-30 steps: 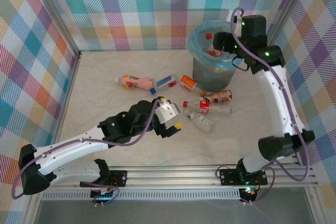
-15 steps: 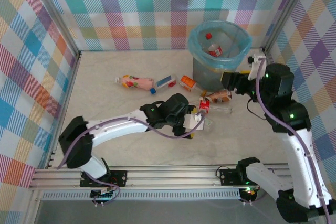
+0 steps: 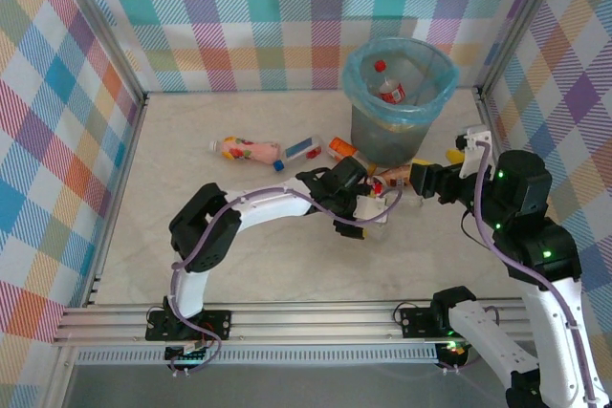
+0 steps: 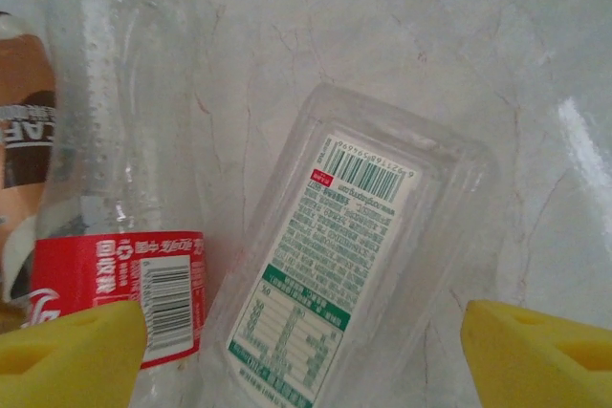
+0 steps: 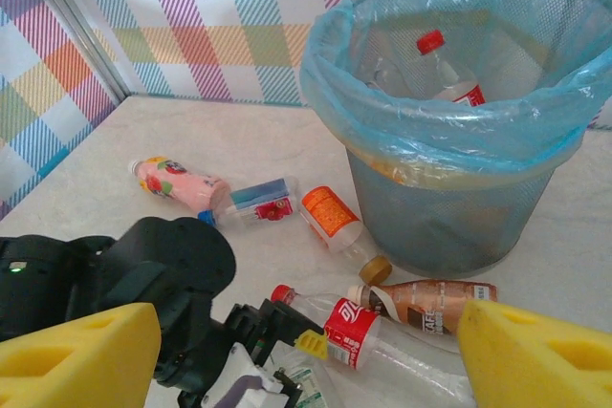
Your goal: Put the plastic bottles in the bin
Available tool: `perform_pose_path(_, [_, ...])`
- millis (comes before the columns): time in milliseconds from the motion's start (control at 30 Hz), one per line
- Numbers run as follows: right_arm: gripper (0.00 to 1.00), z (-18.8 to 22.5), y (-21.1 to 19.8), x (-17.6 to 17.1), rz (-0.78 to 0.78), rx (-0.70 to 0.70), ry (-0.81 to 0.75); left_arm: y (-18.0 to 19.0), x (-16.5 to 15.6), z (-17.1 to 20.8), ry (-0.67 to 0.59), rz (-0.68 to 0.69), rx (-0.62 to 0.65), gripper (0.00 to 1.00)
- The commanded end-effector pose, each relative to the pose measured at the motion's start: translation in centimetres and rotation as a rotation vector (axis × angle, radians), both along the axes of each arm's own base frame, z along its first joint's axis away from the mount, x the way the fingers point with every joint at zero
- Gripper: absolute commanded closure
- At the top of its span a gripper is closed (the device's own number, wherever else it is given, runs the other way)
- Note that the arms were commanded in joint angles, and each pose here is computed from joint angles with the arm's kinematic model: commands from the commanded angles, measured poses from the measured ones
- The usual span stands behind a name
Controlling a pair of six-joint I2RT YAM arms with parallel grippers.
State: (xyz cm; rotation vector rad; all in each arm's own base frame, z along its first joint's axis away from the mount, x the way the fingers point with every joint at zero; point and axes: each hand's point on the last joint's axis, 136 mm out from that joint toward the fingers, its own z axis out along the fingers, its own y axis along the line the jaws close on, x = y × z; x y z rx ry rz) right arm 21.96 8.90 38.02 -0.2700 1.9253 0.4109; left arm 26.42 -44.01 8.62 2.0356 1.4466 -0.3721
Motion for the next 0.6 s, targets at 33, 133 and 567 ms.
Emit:
perform_pose_path(33, [0.18,-0.4,0.1,0.3,0.014,-0.028,-0.007,0.2,-0.1,-1.4,0.033,-0.024,0.045,0.15])
perform_pose_path(133, [0.17,-0.3,0.2,0.3,0.024,-0.029,-0.010,0.5,-0.2,-2.4,0.061,-0.012,0.077,0.15])
perform_pose_path(567, [0.17,-0.8,0.8,0.7,0.035,0.004,0.021,2.4,-1.2,-4.9,0.098,-0.001,0.155,0.19])
